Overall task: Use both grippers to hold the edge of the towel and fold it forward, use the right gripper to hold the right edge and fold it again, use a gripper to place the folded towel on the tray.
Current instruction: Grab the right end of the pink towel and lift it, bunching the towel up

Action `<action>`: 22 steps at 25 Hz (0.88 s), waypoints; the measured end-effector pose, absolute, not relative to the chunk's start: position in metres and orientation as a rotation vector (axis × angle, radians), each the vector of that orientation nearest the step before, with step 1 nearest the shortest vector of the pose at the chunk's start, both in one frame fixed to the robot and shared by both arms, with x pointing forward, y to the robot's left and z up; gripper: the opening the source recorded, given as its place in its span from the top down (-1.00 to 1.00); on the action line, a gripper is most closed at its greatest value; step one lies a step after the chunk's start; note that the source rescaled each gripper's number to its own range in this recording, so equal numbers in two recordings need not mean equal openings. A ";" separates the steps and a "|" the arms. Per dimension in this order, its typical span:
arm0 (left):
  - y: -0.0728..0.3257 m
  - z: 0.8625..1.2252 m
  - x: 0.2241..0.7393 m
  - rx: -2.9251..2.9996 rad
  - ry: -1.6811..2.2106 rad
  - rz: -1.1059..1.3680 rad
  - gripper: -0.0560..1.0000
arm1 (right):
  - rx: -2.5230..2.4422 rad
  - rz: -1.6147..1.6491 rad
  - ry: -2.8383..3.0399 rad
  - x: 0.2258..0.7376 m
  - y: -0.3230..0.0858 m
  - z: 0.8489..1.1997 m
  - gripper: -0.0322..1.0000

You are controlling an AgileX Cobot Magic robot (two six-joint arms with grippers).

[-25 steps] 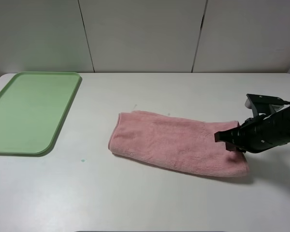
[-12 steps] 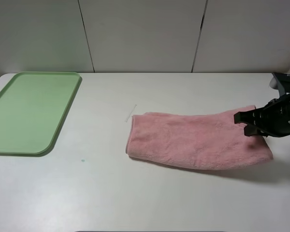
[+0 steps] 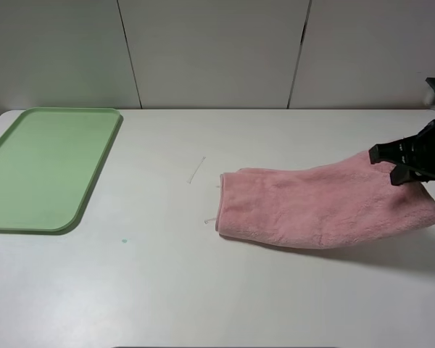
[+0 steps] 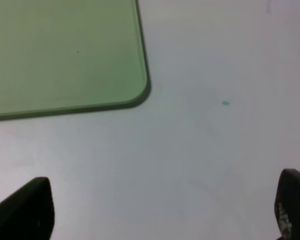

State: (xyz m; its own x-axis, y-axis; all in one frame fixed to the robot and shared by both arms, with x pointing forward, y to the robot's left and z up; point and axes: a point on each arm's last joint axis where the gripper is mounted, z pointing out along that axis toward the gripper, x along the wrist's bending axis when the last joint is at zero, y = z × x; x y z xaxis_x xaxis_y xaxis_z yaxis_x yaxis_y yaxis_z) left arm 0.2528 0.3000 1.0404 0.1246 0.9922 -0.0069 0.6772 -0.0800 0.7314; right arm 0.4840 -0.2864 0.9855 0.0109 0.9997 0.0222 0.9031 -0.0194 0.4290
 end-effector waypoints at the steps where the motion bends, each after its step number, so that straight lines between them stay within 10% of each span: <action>1: 0.300 1.040 0.253 1.822 1.612 0.694 -0.77 | 1.999 0.465 1.966 0.485 -0.286 0.988 0.80; 22: 0.300 1.040 0.253 1.822 1.612 0.694 -0.77 | 1.926 0.512 2.148 0.502 -0.223 1.003 0.80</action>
State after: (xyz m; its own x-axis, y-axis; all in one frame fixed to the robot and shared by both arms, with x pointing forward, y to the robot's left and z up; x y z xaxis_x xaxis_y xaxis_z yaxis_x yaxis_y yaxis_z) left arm 0.2528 0.3000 1.0404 0.1246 0.9922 -0.0069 0.6772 -0.0800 0.7314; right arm 0.5018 -0.2231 1.0028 -0.1234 0.9897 0.0730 0.9163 0.0854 0.3913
